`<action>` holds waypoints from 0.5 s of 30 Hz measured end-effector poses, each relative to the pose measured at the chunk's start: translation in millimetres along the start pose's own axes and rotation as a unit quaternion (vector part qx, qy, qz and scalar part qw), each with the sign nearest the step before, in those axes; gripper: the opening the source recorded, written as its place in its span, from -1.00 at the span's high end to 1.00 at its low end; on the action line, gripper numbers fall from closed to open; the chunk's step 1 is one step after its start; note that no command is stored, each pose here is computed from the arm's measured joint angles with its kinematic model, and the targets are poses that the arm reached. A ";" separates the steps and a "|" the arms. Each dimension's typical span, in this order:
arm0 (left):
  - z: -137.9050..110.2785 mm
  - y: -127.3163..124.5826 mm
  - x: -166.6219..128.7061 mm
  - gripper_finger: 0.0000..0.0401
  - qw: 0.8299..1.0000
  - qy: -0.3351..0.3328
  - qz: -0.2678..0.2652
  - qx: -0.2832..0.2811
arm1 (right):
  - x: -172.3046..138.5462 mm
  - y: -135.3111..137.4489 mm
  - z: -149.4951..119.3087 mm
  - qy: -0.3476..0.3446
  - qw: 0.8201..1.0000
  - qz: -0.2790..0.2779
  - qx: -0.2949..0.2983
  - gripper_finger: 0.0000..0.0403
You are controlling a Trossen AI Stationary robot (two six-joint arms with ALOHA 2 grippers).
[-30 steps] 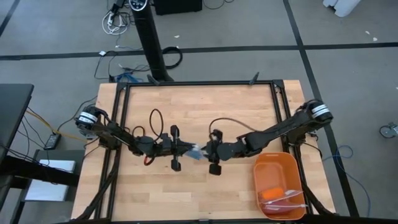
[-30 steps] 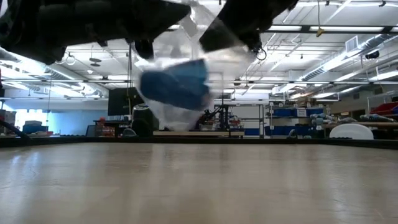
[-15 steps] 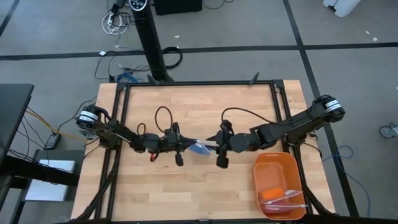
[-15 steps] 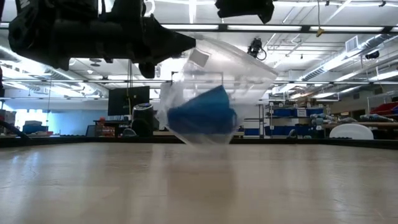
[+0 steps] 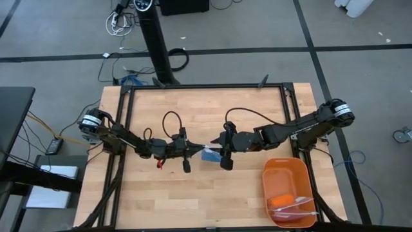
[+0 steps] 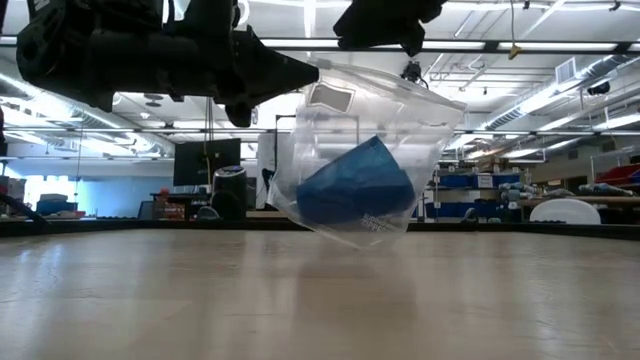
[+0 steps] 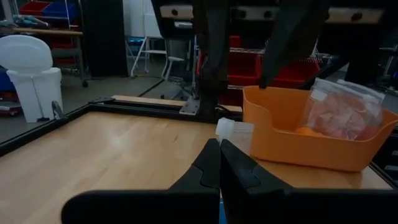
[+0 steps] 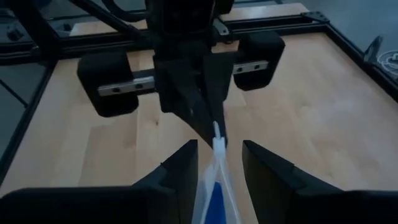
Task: Roll bandage
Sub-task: Put the blue bandage into the transparent zip lock bag
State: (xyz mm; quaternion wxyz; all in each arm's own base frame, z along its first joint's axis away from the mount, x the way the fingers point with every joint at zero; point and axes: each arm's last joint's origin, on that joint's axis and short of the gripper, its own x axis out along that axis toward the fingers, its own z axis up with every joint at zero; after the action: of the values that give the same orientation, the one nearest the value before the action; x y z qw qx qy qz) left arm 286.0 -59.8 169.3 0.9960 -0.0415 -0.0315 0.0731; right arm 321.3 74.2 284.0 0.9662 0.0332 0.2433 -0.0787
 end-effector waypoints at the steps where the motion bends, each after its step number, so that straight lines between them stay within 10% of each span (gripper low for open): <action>1: 0.1 0.0 0.0 1.00 1.000 0.000 0.000 0.000 | 0.4 -1.2 -0.4 0.003 1.000 -0.001 0.000 0.37; 15: -6.0 0.4 -0.2 1.00 0.999 0.029 0.002 0.012 | -7.5 16.7 -26.7 0.099 0.995 -0.004 -0.032 0.59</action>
State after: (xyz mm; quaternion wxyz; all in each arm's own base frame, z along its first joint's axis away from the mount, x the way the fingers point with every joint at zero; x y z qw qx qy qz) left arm 286.1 -59.8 163.3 0.9968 -0.0317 -0.0014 0.0739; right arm 305.2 94.4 264.5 0.9376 0.0088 0.3401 -0.0711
